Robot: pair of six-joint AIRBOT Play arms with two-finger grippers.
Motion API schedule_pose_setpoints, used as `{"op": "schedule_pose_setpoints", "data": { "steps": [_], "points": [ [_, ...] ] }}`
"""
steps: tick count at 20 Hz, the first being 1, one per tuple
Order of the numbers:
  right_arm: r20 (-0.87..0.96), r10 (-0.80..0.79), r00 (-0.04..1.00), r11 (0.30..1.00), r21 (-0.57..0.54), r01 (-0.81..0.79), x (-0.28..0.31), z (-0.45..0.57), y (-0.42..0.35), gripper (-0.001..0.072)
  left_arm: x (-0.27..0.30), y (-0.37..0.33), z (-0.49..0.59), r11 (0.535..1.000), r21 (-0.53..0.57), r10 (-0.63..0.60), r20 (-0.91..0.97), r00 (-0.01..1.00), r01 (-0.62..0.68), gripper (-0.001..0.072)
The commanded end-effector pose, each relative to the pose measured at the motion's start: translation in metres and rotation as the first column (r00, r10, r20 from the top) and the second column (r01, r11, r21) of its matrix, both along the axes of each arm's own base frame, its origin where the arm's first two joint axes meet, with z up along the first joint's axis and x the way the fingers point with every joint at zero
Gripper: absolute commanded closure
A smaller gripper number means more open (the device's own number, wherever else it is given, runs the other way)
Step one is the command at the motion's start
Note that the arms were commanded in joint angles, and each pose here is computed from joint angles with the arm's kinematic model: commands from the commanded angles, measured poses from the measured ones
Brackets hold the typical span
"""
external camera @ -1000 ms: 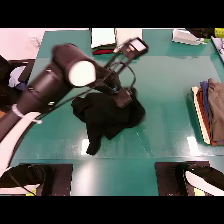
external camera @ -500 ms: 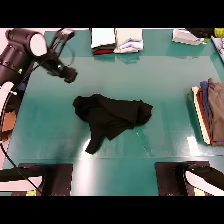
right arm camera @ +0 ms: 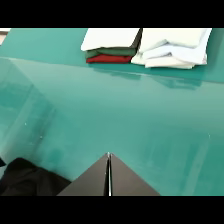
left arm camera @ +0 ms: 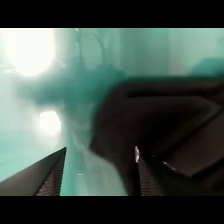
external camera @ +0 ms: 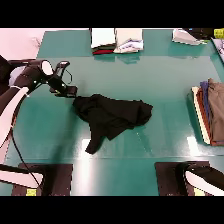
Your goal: Fold the shirts.
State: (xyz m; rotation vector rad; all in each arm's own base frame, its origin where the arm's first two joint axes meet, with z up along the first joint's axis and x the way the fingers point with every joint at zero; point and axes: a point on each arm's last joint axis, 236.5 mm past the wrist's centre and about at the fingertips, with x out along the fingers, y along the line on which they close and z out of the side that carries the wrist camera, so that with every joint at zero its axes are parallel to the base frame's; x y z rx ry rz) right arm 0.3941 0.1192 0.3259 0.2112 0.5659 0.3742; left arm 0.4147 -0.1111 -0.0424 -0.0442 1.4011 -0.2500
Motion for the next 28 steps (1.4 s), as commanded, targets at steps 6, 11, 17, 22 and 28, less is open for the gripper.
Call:
{"op": "schedule_pose_setpoints", "data": {
  "steps": [6, 11, 17, 22, 28],
  "points": [
    [-0.019, 0.005, 1.0, 1.0, -0.006, -0.005, -0.002, -0.004, 0.0, 0.0694, -0.004, -0.015, -0.03, 0.997, -0.072, 0.031, -0.078, 0.997, -0.036, 0.0178],
    [-0.057, 0.013, 0.998, 1.0, -0.019, -0.014, -0.006, -0.013, 0.0, 0.0694, -0.005, -0.015, -0.029, 0.998, -0.067, -0.023, -0.066, 0.998, 0.019, 0.0685],
    [-0.514, -0.139, 0.847, 0.966, -0.258, 0.002, -0.027, -0.137, -0.048, 0.0694, 0.031, -0.011, 0.041, 0.997, -0.04, -0.063, 0.135, 0.989, 0.069, 0.0685],
    [-0.697, -0.19, 0.692, 0.974, -0.222, 0.044, -0.037, -0.26, -0.042, 0.0683, 0.027, -0.01, 0.05, 0.995, -0.034, -0.086, 0.14, 0.986, 0.092, 0.0684],
    [-0.763, -0.094, 0.639, 0.992, -0.015, 0.128, -0.05, -0.354, 0.009, 0.0163, 0.028, -0.011, 0.05, 0.995, -0.038, -0.085, 0.142, 0.986, 0.091, 0.0684]
  ]
}}
